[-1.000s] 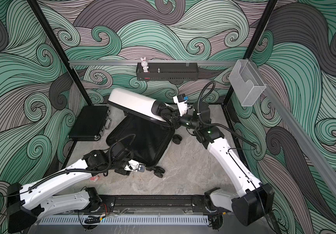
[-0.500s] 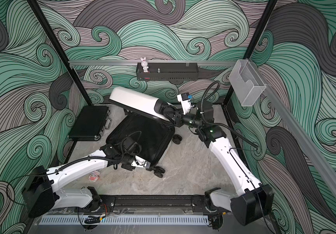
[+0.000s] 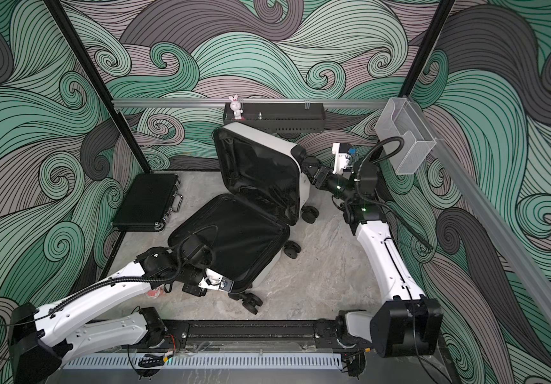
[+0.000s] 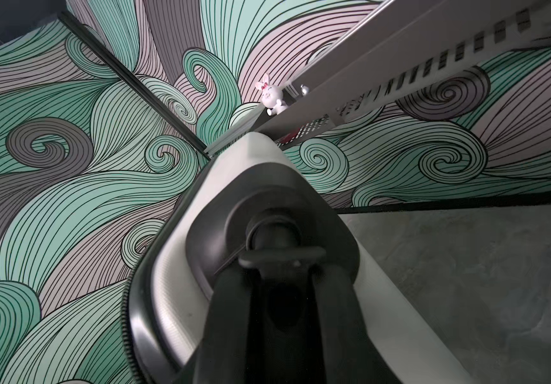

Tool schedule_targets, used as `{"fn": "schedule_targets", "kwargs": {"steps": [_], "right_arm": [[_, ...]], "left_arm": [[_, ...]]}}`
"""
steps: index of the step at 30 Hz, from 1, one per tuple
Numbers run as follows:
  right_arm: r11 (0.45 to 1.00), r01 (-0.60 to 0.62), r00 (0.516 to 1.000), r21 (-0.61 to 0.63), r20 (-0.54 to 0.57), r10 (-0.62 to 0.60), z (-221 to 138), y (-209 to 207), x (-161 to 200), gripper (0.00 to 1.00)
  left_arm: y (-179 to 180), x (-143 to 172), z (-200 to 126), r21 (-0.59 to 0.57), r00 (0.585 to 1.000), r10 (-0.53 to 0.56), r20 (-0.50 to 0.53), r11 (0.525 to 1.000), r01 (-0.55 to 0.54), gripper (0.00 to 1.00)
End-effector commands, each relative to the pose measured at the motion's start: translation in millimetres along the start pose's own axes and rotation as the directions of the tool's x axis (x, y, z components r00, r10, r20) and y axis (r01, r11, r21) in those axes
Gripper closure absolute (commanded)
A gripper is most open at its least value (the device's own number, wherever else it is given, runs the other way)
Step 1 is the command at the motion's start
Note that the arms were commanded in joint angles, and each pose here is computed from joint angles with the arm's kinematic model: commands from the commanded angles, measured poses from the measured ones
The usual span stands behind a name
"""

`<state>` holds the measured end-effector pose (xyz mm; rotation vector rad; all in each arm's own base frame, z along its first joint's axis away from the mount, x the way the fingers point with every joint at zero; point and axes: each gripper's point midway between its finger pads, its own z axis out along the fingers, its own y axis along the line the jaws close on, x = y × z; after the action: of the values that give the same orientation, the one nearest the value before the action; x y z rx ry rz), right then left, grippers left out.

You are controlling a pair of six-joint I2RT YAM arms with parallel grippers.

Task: Open the suitcase zippers
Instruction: Open the suitcase at the center of the board.

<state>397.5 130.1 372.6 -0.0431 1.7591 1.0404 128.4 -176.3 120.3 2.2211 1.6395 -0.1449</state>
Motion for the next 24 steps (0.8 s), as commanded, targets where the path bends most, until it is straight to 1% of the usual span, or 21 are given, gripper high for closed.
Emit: {"fn": "schedule_targets", "kwargs": {"steps": [1, 3, 6, 7, 9, 13, 14, 16, 19, 22, 24], "right_arm": [[0.987, -0.057, 0.997, 0.149, 0.064, 0.048, -3.5, -34.7, 3.3, 0.93], [0.998, -0.016, 0.999, 0.068, 0.041, 0.014, -5.5, -19.3, 10.1, 0.93], [0.999, 0.020, 1.000, -0.050, -0.018, -0.021, -10.5, 4.1, 25.1, 0.93], [0.999, 0.007, 0.999, -0.051, -0.041, -0.009, -12.7, 4.9, 31.7, 0.93], [0.999, -0.034, 0.997, -0.011, -0.075, 0.033, -18.1, -2.3, 45.8, 0.94], [0.999, -0.051, 0.993, -0.009, -0.108, 0.050, -37.7, 1.4, 72.5, 0.95], [0.999, -0.052, 0.993, 0.013, -0.105, 0.053, -43.4, -0.2, 76.3, 0.95], [0.993, -0.059, 0.994, 0.107, -0.090, 0.069, -57.9, -12.4, 85.5, 0.97], [0.966, -0.108, 0.991, 0.234, -0.055, 0.124, -76.3, -38.1, 95.1, 0.99], [0.952, -0.166, 0.982, 0.256, -0.042, 0.182, -85.3, -49.4, 99.6, 1.00], [0.950, -0.176, 0.981, 0.258, -0.039, 0.192, -89.6, -50.3, 101.3, 1.00]], "left_arm": [[-21.5, 1.8, -18.5, 0.035, 0.986, -0.164, 0.028, 0.986, 0.163, 1.00], [-26.1, 7.9, -20.7, 0.017, 0.986, -0.167, 0.021, 0.986, 0.167, 1.00], [-26.1, 14.5, -19.1, -0.024, 0.986, -0.164, 0.015, 0.986, 0.164, 1.00], [-25.0, 14.6, -18.5, -0.033, 0.987, -0.163, 0.018, 0.986, 0.163, 1.00], [-23.5, 13.7, -17.6, -0.037, 0.987, -0.160, 0.022, 0.986, 0.161, 1.00], [-22.6, 13.8, -18.9, -0.026, 0.986, -0.165, 0.006, 0.986, 0.165, 1.00], [-22.2, 14.7, -18.6, -0.026, 0.986, -0.167, 0.000, 0.986, 0.167, 1.00], [-21.7, 17.0, -17.6, -0.030, 0.986, -0.166, -0.014, 0.986, 0.166, 1.00], [-17.5, 21.1, -17.9, -0.054, 0.985, -0.167, -0.036, 0.985, 0.165, 1.00], [-16.3, 22.1, -21.7, -0.061, 0.985, -0.166, -0.046, 0.985, 0.163, 1.00], [-16.4, 22.0, -25.7, -0.063, 0.985, -0.165, -0.048, 0.985, 0.162, 1.00]]}}
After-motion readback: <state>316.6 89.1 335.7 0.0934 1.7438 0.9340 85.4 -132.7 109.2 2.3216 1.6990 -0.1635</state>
